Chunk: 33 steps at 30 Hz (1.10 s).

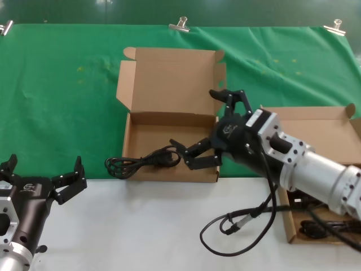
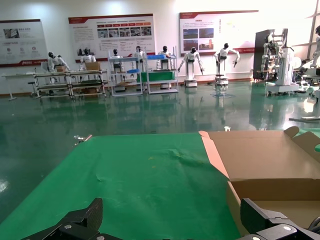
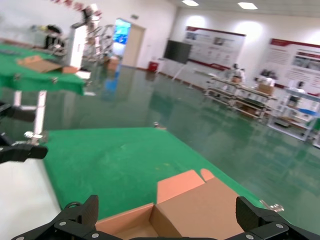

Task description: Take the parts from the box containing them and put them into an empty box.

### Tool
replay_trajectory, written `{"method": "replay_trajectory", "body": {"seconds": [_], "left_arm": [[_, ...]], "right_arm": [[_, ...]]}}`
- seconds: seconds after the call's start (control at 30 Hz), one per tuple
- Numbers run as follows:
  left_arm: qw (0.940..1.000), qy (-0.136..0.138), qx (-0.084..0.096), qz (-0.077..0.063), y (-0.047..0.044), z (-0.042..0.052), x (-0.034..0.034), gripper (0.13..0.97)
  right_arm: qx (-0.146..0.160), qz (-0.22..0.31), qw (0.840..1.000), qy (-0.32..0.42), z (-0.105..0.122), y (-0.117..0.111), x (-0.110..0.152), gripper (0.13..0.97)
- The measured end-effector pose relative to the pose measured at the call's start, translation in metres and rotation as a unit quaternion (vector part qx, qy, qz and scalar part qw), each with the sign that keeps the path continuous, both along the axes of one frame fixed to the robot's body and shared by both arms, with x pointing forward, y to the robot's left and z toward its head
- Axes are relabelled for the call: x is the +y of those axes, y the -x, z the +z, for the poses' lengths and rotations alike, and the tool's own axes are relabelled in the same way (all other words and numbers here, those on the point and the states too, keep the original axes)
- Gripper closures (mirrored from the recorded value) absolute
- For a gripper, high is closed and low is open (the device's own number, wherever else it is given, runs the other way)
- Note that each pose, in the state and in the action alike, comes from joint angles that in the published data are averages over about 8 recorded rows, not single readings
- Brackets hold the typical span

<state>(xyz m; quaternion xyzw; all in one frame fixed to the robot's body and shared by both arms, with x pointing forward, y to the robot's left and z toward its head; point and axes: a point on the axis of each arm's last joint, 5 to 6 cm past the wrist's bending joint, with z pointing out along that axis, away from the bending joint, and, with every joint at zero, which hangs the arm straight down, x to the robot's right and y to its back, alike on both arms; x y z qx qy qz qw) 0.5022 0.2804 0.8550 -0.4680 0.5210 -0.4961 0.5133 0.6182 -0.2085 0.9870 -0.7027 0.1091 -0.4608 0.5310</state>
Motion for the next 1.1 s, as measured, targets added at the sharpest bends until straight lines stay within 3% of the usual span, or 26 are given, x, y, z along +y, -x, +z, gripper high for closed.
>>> {"method": "replay_trajectory", "body": {"seconds": [0.57, 1.1], "left_arm": [[1.0, 0.0, 0.0, 0.0, 0.0, 0.0, 0.0, 0.132], [1.0, 0.0, 0.0, 0.0, 0.0, 0.0, 0.0, 0.132]], "right_arm": [[0.023, -0.108, 0.985, -0.133, -0.056, 0.035, -0.02, 0.13], [0.058, -0.255, 0.941, -0.215, -0.112, 0.086, -0.056, 0.13]]}}
